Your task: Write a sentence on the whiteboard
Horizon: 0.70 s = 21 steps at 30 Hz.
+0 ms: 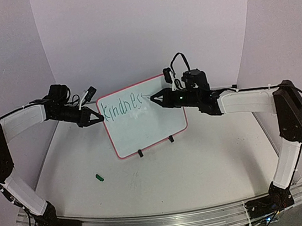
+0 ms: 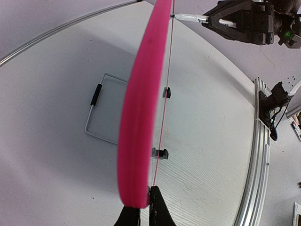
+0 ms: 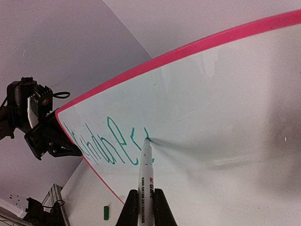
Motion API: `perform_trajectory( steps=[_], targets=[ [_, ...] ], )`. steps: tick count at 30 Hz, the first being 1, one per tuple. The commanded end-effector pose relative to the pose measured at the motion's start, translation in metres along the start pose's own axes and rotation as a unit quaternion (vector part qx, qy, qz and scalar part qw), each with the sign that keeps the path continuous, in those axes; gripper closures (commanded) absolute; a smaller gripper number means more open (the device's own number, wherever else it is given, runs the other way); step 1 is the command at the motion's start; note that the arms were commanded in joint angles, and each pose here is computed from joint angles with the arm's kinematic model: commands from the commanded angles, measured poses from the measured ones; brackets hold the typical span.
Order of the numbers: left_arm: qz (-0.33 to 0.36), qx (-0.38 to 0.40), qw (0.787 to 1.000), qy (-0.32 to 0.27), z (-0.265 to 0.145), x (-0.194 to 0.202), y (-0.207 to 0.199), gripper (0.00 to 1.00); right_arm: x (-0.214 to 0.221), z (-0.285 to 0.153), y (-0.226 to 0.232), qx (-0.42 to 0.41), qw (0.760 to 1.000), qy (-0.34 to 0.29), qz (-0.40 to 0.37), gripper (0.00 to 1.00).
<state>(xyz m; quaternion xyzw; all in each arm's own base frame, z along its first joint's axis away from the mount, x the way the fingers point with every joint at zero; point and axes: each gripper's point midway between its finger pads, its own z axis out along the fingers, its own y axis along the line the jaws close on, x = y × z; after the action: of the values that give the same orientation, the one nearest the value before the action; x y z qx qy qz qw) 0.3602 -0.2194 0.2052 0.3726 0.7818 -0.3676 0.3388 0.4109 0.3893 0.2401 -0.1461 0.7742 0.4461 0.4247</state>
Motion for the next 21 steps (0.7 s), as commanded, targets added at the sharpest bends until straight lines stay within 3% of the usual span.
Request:
perform_trajectory(
  steps=[1,14,21],
  targets=[
    [0.007,-0.023,1.0,0.019,0.0,0.004,0.008,1.0,-0.001,0.0,-0.002,0.0,1.0,0.001,-0.002,1.0],
    [0.009,-0.024,1.0,0.018,-0.001,0.003,0.007,1.0,-0.004,-0.02,-0.013,0.047,0.999,-0.019,-0.006,1.0],
    [0.008,-0.023,1.0,0.018,-0.001,0.003,0.006,1.0,0.008,-0.017,-0.015,0.04,0.999,0.002,-0.005,1.0]
  ],
)
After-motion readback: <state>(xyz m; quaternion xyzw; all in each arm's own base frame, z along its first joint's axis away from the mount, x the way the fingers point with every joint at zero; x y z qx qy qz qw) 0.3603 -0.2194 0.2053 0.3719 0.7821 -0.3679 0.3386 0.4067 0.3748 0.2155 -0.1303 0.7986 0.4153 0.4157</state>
